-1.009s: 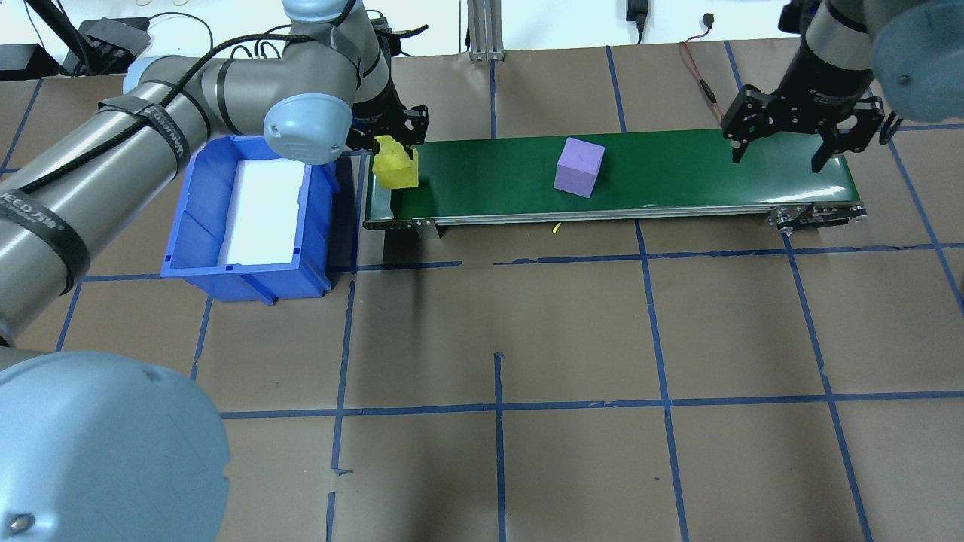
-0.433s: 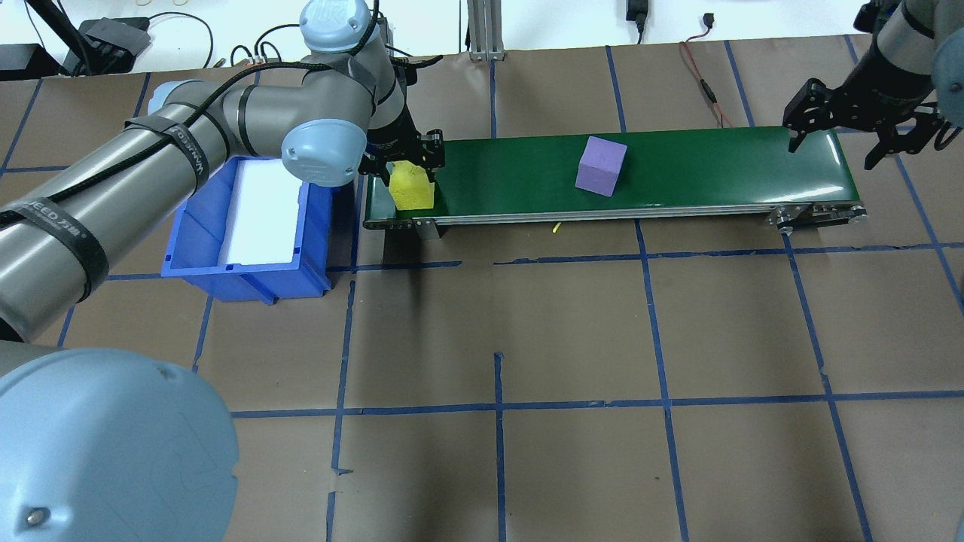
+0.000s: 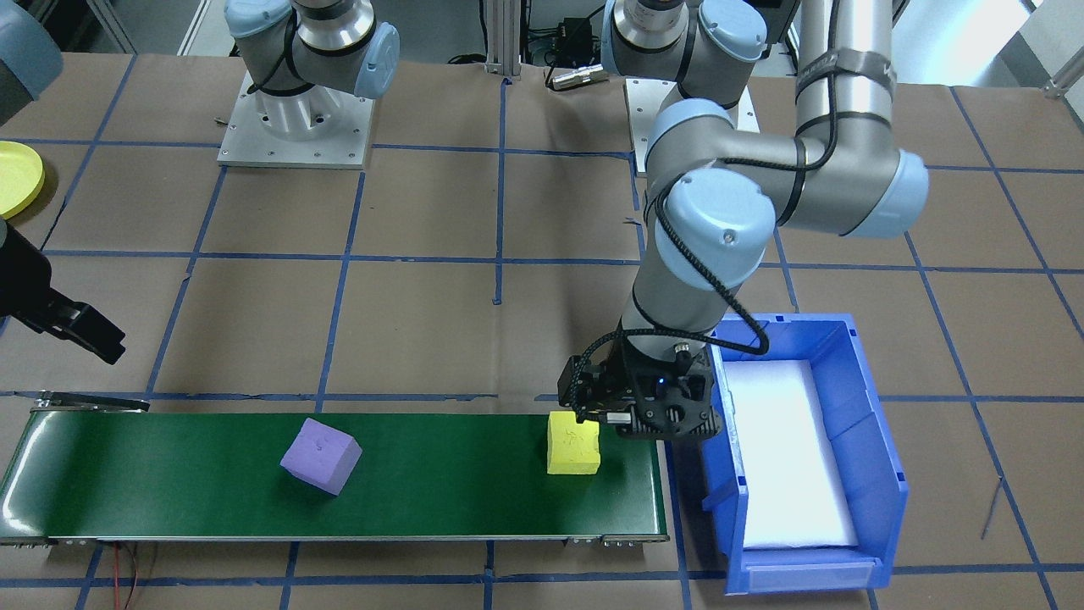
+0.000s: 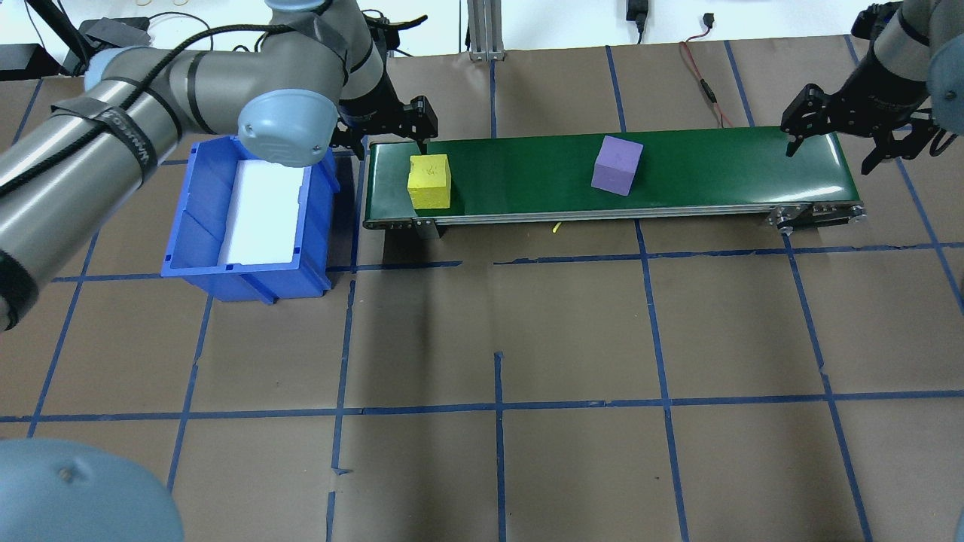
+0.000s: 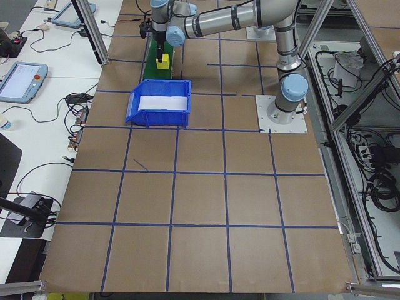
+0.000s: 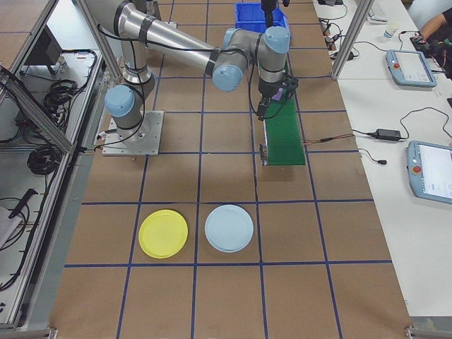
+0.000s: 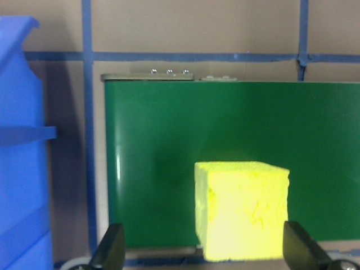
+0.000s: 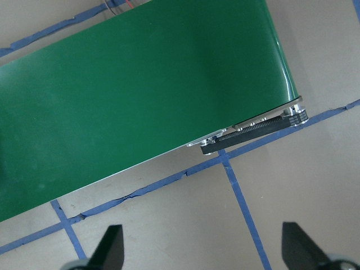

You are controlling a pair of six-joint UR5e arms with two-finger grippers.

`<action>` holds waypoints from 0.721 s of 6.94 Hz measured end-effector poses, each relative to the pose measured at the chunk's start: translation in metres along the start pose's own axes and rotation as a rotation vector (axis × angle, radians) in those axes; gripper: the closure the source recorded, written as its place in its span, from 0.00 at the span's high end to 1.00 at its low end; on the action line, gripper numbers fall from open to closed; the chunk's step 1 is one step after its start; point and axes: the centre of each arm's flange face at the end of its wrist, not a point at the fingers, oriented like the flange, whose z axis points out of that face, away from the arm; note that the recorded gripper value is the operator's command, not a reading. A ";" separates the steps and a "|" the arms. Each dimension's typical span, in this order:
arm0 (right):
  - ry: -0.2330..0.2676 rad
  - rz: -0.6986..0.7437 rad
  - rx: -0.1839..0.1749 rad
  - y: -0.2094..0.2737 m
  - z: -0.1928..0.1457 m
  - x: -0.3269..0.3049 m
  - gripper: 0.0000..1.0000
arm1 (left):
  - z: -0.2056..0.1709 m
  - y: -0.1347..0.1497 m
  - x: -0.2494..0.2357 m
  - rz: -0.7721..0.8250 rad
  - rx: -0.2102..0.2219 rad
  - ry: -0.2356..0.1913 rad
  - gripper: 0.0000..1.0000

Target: Move block left to right into plate

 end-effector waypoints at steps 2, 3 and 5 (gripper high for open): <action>-0.002 0.007 -0.004 0.003 0.003 -0.001 1.00 | -0.074 0.022 -0.056 -0.032 -0.014 -0.015 1.00; -0.004 0.009 0.007 0.002 0.004 -0.001 1.00 | -0.110 0.042 -0.083 -0.043 -0.031 -0.023 1.00; -0.005 0.026 -0.001 -0.002 0.024 -0.003 1.00 | -0.165 0.093 -0.103 -0.055 -0.090 -0.082 1.00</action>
